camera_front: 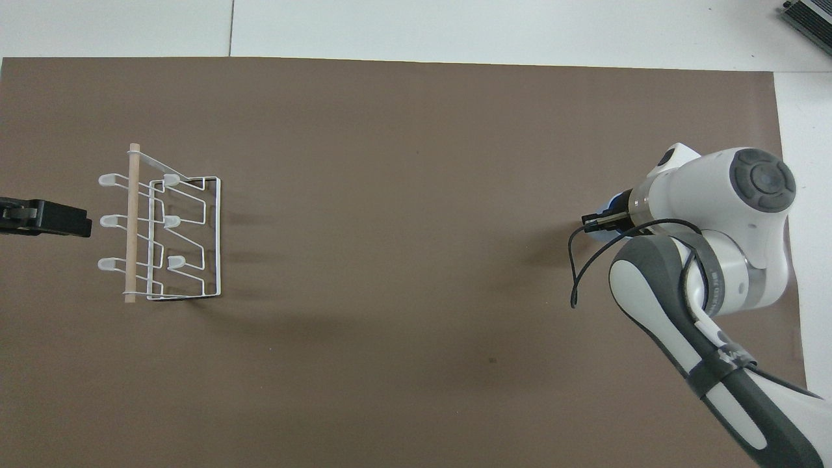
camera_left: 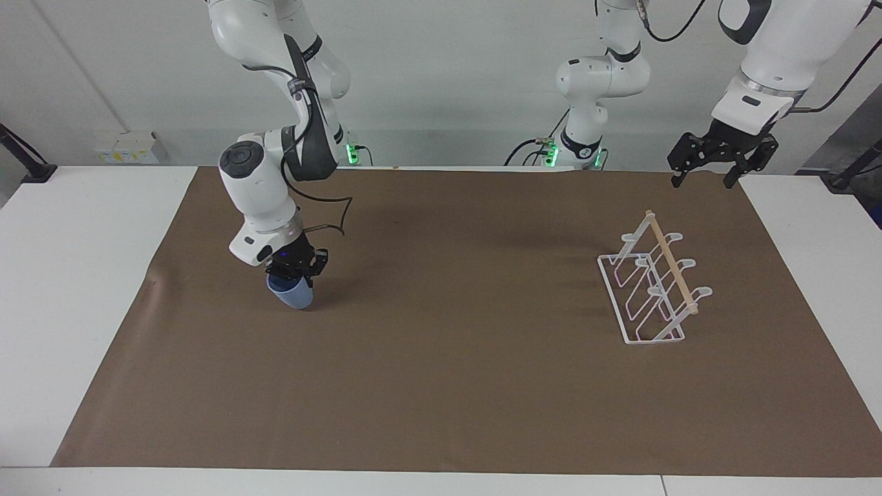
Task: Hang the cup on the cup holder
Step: 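Lift the blue cup with the right gripper and carry it toward the rack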
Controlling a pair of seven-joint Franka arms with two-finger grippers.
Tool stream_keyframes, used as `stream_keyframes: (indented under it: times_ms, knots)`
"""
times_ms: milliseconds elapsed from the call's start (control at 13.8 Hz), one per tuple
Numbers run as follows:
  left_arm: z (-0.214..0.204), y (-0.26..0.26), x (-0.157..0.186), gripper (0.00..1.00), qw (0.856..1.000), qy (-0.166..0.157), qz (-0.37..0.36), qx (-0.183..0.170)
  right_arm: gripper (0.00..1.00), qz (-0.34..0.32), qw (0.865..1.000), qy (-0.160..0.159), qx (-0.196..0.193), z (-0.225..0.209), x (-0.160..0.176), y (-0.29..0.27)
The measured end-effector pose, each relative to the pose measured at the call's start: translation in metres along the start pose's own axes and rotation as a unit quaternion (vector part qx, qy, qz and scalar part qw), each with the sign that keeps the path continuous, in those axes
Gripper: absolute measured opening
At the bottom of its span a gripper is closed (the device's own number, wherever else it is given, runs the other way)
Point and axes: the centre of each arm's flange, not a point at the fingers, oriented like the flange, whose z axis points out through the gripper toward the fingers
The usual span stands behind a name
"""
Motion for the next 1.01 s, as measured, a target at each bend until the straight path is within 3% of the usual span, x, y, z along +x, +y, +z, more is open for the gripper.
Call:
stream_keyframes:
  times_ms: [433, 866, 1011]
  knots:
    - [0.0, 0.0, 0.0, 1.0, 1.0, 0.0, 0.0, 0.0, 0.05, -0.036, 0.999, -0.003, -0.006, -0.103, 0.023, -0.044]
    - [-0.001, 0.006, -0.001, 1.0, 1.0, -0.001, 0.005, 0.0, 0.05, -0.063, 0.998, 0.0, -0.022, -0.18, 0.006, -0.086]
    - [0.001, 0.007, -0.004, 1.0, 1.0, -0.011, 0.005, -0.002, 0.05, -0.06, 0.998, 0.002, -0.003, -0.192, 0.0, -0.095]
